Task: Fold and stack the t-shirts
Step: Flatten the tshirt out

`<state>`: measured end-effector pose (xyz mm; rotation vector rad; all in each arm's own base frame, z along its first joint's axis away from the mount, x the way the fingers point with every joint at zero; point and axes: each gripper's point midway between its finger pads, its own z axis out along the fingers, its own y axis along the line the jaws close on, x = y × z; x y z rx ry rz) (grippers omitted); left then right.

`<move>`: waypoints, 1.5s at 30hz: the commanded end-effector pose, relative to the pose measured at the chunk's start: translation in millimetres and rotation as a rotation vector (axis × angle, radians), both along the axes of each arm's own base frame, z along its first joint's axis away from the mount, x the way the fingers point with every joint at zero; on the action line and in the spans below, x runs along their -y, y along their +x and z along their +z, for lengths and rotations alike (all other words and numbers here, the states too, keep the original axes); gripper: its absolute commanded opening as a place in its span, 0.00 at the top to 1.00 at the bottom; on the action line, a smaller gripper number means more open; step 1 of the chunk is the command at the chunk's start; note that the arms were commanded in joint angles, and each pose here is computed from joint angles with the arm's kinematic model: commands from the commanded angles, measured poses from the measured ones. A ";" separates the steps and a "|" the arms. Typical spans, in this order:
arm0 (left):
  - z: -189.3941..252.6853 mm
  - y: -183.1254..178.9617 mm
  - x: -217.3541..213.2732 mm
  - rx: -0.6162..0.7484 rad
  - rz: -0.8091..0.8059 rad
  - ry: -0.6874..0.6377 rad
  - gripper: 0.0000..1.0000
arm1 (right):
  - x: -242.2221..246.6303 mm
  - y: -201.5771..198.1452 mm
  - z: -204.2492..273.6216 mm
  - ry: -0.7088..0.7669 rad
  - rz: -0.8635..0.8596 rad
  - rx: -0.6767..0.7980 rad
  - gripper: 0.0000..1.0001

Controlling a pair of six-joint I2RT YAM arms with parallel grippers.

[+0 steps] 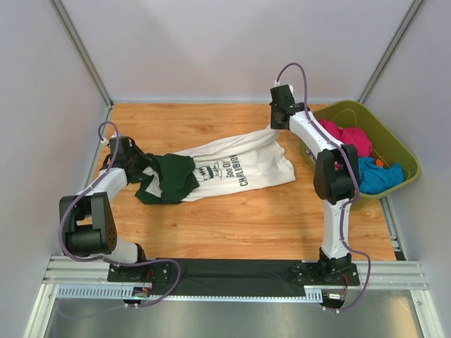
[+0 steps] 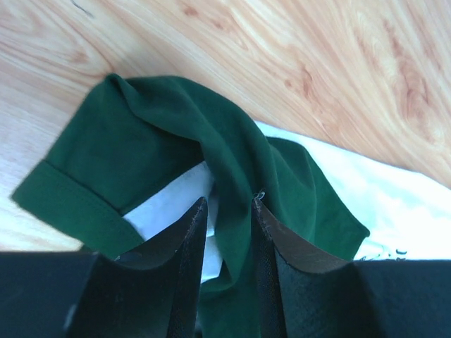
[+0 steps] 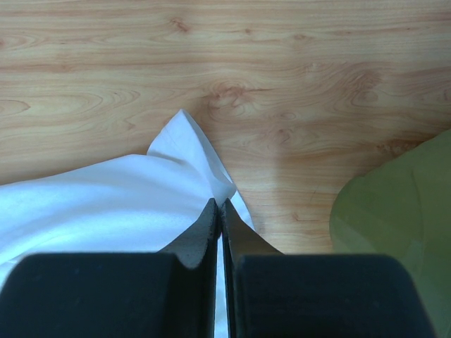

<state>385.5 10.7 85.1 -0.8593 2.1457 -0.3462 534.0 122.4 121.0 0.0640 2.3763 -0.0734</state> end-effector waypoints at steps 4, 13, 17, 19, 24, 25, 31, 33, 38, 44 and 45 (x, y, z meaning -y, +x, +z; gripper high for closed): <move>4.9 17.8 11.5 0.062 -0.065 -0.039 0.61 | 3.8 7.9 19.9 -0.005 -0.015 0.049 1.00; 48.5 26.9 -0.5 0.098 -0.039 -0.007 1.00 | 15.7 12.9 45.9 -0.038 -0.059 0.111 1.00; 141.0 42.9 -29.7 0.251 -0.007 0.049 1.00 | 32.3 19.5 85.0 0.024 -0.103 0.171 1.00; 188.0 41.6 -37.3 0.335 -0.014 0.099 1.00 | 35.2 22.3 117.1 0.098 -0.114 0.226 1.00; 257.9 29.0 -39.5 0.478 -0.062 0.206 1.00 | 53.0 19.1 188.6 0.178 -0.113 0.361 1.00; 275.7 22.6 -36.9 0.524 -0.075 0.228 1.00 | 55.3 13.5 217.6 0.175 -0.098 0.416 1.00; 359.8 -14.7 -25.1 0.757 -0.095 0.308 1.00 | 58.8 -27.4 323.8 0.201 -0.037 0.637 1.00; 373.4 -24.7 -26.3 0.761 -0.087 0.326 1.00 | 61.9 -39.7 347.0 0.197 -0.034 0.692 1.00; 430.7 -57.0 -24.1 0.847 -0.054 0.369 1.00 | 74.2 -81.9 401.6 0.195 -0.048 0.818 1.00; 476.5 -84.3 -38.9 0.894 0.065 0.426 1.00 | 89.3 -122.5 437.3 0.226 -0.115 0.912 1.00; 491.9 -91.4 -39.0 0.925 0.075 0.442 1.00 | 92.7 -129.9 443.7 0.227 -0.125 0.928 1.00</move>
